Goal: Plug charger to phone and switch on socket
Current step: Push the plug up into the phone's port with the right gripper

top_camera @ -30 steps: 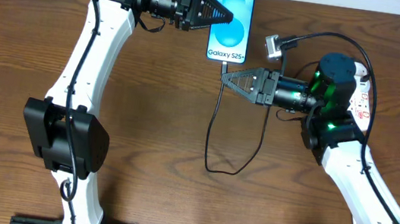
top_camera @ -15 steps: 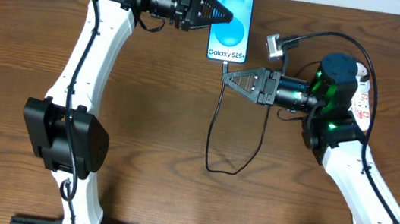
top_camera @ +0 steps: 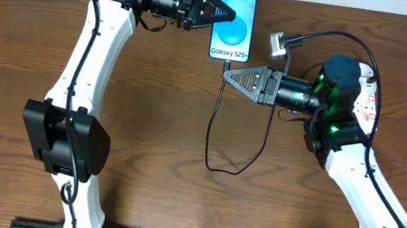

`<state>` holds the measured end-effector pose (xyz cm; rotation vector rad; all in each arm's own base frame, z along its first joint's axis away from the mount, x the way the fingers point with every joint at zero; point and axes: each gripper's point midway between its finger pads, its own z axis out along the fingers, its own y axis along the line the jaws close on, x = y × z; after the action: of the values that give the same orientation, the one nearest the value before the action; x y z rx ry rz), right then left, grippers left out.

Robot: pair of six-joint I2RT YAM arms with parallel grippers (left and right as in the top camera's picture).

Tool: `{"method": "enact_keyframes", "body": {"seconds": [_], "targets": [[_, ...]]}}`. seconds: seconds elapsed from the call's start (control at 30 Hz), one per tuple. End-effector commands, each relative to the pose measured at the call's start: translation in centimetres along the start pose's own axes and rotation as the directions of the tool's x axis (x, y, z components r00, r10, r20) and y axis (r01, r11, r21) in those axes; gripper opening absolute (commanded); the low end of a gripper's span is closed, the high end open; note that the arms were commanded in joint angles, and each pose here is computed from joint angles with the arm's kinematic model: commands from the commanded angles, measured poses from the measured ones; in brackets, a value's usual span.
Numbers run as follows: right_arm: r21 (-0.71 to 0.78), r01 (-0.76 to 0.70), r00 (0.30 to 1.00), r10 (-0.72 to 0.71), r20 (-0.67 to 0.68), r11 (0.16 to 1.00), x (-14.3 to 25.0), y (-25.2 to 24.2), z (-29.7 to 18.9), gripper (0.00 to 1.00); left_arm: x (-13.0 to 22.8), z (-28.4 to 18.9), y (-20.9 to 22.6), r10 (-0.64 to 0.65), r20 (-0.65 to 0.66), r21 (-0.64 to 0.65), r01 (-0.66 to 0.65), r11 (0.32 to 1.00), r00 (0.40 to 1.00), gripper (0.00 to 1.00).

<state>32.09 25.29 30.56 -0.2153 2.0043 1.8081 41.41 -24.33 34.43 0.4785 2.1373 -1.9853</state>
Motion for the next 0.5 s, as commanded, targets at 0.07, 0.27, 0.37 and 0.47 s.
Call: {"method": "enact_keyframes", "body": {"seconds": [0.07,0.27,0.37,0.47], "targets": [[0.046,0.034,0.991,-0.039,0.125,0.998,-2.8,-0.3,-0.5,0.01,0.7,0.5,-1.9,0.01,-0.04,0.069,-0.008,0.998,0.999,0.07],[0.051,0.016,0.993,-0.022,0.113,0.999,-2.5,-0.6,-0.4,0.42,0.7,0.4,-1.8,0.01,-0.037,0.066,-0.007,0.998,0.999,0.07],[0.066,-0.014,0.994,0.007,0.105,0.998,-2.2,-1.1,-0.4,0.49,0.4,0.3,-1.4,0.009,-0.024,0.042,-0.008,0.999,1.0,0.07],[0.074,-0.019,0.996,0.012,0.087,0.997,-1.8,-1.4,-0.4,0.57,-0.2,0.0,-0.1,0.006,0.015,-0.032,-0.005,0.999,1.0,0.07]]}}
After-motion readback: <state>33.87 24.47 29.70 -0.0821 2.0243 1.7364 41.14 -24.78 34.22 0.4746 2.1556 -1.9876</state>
